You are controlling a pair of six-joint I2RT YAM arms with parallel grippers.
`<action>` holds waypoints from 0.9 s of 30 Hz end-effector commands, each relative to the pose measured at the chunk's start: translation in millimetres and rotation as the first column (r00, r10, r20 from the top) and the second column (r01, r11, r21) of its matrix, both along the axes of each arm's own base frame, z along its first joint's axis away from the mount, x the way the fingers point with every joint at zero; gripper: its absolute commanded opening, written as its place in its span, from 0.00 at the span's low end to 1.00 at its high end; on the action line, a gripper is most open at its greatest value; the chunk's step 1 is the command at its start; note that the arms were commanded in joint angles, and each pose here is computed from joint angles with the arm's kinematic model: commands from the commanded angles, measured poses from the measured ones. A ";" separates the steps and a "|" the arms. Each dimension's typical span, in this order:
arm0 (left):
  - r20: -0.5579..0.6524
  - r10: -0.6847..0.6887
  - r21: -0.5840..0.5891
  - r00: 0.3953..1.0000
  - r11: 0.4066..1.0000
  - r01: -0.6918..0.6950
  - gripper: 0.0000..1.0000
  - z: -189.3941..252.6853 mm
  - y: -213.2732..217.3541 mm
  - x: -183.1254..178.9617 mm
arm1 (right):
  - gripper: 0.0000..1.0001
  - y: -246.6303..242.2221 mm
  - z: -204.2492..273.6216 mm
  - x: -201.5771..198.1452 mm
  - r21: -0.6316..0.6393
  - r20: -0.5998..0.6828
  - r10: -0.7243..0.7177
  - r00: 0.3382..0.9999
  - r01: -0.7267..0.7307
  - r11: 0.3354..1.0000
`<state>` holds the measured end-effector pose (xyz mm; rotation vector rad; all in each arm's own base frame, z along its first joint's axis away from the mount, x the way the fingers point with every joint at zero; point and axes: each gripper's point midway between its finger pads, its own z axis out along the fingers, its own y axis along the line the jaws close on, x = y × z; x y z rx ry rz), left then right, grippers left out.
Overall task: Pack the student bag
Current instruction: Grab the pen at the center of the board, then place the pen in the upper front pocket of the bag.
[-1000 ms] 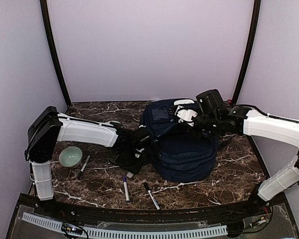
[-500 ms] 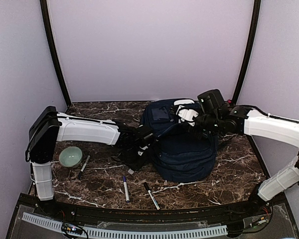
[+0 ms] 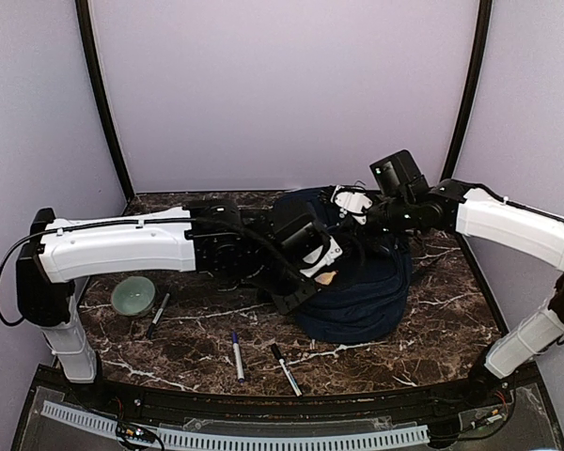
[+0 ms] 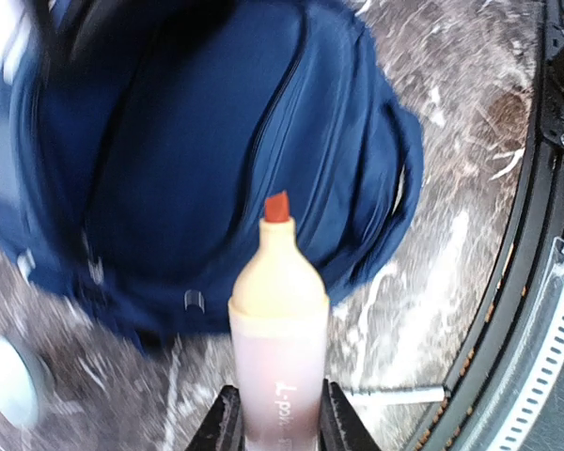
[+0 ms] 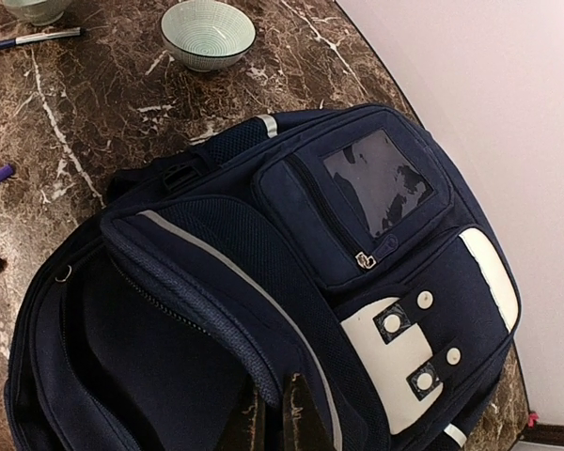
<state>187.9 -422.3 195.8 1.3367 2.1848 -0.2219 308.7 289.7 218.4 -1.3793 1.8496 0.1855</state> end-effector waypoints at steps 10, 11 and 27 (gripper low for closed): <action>0.401 -0.176 0.149 0.899 0.981 0.126 0.04 7.7 -69.0 67.4 | 0.00 26.9 74.6 24.1 0.149 0.114 0.005 0.994 -0.022 0.989; 0.420 -0.174 0.153 0.891 0.981 0.119 0.04 7.9 -71.4 74.3 | 0.00 28.3 78.0 25.5 0.152 0.115 0.006 0.993 -0.024 0.988; 0.576 -0.242 0.315 0.781 0.947 0.061 0.06 -18.7 -74.4 169.7 | 0.00 39.8 72.5 27.5 0.147 0.065 0.039 0.997 -0.049 0.988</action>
